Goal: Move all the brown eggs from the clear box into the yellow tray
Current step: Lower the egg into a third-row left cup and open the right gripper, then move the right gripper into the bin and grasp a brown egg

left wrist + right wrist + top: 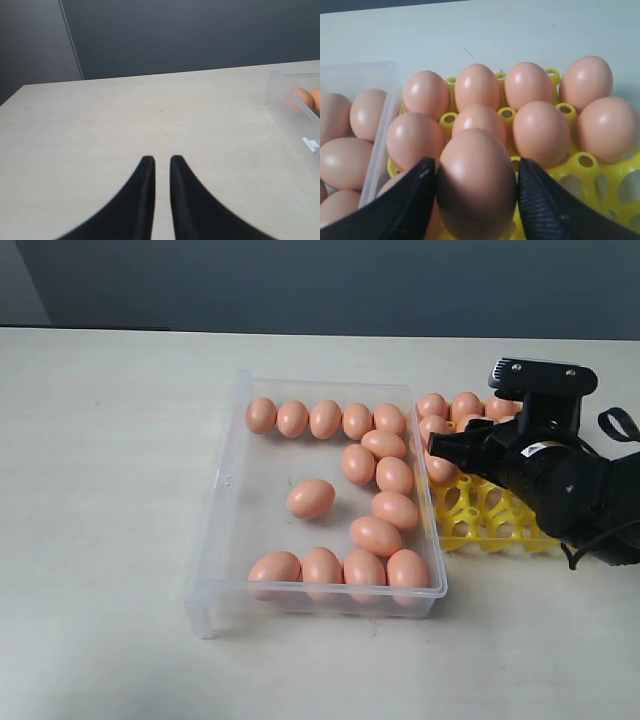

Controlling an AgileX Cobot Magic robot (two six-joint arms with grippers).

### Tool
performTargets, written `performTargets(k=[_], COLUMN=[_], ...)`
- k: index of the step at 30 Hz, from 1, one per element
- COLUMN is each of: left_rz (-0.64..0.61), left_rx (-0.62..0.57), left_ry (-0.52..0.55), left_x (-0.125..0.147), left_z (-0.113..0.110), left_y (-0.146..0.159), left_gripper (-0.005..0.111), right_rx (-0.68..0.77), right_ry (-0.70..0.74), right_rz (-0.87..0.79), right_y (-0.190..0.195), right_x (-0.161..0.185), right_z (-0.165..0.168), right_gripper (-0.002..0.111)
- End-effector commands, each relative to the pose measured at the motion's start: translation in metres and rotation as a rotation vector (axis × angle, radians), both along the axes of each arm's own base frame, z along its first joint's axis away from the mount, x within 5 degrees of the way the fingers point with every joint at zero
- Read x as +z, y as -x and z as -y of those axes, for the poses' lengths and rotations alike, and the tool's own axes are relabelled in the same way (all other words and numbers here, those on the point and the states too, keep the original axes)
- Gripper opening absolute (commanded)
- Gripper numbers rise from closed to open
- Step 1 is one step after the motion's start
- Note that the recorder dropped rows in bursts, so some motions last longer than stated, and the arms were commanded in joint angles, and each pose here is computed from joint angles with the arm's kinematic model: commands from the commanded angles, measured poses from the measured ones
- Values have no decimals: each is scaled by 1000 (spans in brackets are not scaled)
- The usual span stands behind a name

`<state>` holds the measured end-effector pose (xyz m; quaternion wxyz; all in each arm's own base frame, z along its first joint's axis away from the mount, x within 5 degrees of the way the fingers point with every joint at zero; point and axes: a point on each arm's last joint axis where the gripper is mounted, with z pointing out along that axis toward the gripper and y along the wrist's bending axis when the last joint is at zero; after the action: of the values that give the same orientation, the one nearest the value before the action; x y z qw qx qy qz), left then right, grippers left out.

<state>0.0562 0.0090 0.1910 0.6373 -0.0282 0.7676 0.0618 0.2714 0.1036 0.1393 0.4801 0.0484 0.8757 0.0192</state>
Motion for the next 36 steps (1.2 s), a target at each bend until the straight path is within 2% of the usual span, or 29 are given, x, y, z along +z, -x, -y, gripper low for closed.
performTargets(k=[1,9,14,17,20,22,25,28,30,31,34,35,36], left_rz=[6,6,6,6,6,6,6,6,6,6,6,6,6], left_rx=[-3,-3,-3,-3,-3,-3,-3,-3,-3,-3,-3,-3,-3], left_ry=[2,2,2,2,2,2,2,2,2,2,2,2,2], left_x=[-1,-1,-1,-1,-1,-1,-1,-1,-1,-1,-1,-1,-1], left_z=[0,0,0,0,0,0,0,0,0,0,0,0,0], left_y=[0,0,0,0,0,0,0,0,0,0,0,0,0], left_gripper=[12,12,12,12,12,12,12,12,12,12,12,12,12], right_rx=[1,14,32,150,348,422,472,521,576,613,697,714,727], right_ry=[13,24,4,-47,-57,-81,-106,-120,-128,-116,-81,-73,-64], right_rz=[25,38,101,58,-60,-140,-186,-258,-352,-402,-497,-532,-543], right_y=[-3,-3,-6,-8,-11,-14,-22,-26,-26,-25,-24,-24,-25], right_x=[2,3,25,44,59,66,75,76,74,70,58,51,47], right_z=[1,1,-1,-15,-37,-48,-59,-68,-75,-77,-82,-84,-84], right_gripper=[53,55,55,55,54,52,42,23,18,19,35,47,54])
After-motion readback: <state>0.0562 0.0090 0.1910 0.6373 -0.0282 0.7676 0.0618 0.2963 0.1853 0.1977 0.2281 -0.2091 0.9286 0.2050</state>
